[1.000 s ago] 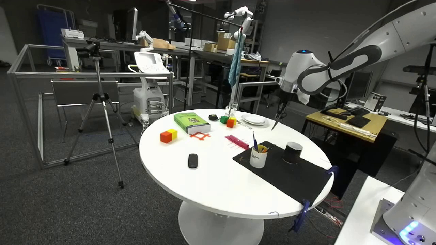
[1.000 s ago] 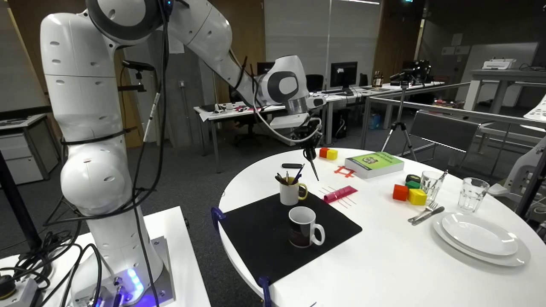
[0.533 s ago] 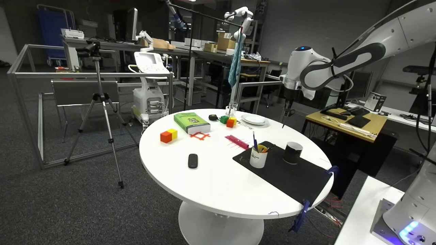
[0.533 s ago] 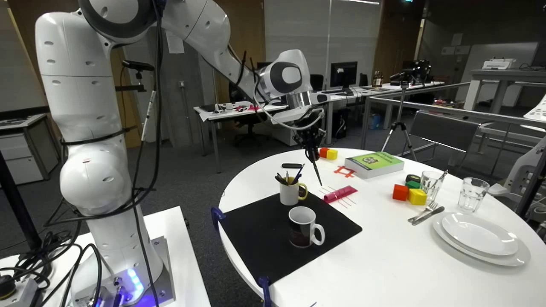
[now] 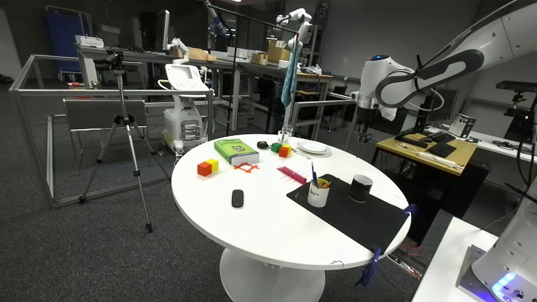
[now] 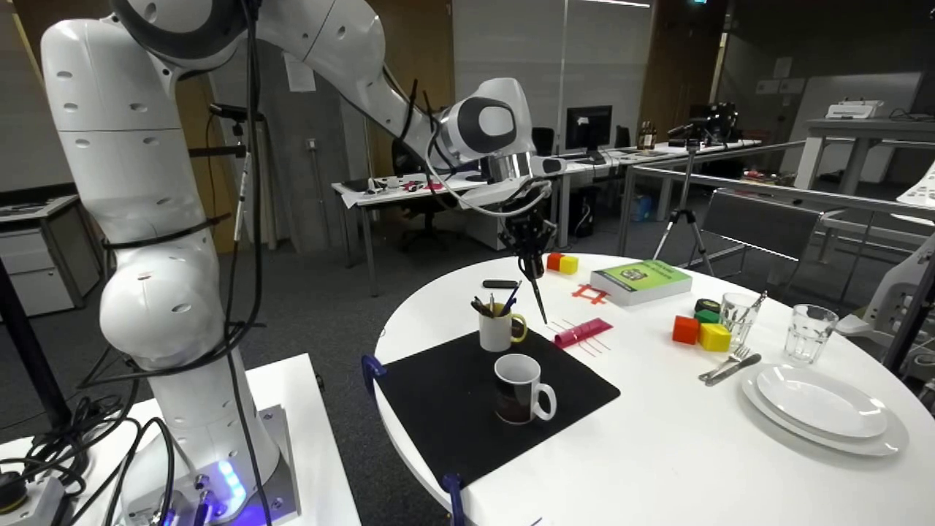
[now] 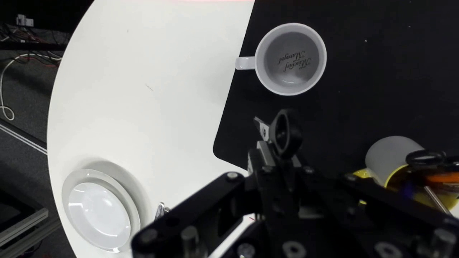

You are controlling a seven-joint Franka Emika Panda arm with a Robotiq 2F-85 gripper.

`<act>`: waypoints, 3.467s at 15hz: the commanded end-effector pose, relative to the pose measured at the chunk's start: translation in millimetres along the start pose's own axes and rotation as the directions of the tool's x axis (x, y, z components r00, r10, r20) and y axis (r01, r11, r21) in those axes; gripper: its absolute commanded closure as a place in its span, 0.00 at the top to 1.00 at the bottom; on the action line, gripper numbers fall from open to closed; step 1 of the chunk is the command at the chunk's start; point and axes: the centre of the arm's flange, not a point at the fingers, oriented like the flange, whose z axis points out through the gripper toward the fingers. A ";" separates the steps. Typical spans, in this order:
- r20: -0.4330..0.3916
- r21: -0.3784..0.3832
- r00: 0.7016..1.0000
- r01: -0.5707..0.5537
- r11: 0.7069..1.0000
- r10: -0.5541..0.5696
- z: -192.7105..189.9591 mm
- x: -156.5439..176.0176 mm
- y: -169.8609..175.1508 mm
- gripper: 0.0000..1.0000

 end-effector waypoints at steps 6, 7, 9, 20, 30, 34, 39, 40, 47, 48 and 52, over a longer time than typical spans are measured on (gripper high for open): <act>0.027 0.078 1.000 0.002 0.997 -0.005 11.5 -51.7 13.4 0.02; 0.031 0.094 0.999 0.002 0.996 -0.005 15.3 -54.8 14.1 0.02; 0.037 0.124 0.999 -0.001 0.992 -0.003 21.4 -60.1 16.6 0.02; -0.047 0.228 0.998 0.061 0.972 -0.052 51.9 -70.1 22.7 0.02; -0.138 0.219 0.974 0.206 0.954 -0.179 77.1 -63.8 15.7 0.02; -0.162 0.203 0.961 0.255 0.945 -0.224 87.8 -60.9 11.3 0.02; -0.174 0.192 0.945 0.308 0.932 -0.277 106.3 -58.3 4.0 0.02; -0.173 0.193 0.942 0.318 0.928 -0.287 109.7 -57.7 2.6 0.02; -0.137 0.199 0.923 0.381 0.903 -0.360 133.8 -53.8 -10.7 0.02; -0.130 0.198 0.921 0.388 0.900 -0.368 136.5 -53.1 -13.0 0.02; -0.113 0.197 0.913 0.408 0.892 -0.392 142.2 -51.4 -19.1 0.38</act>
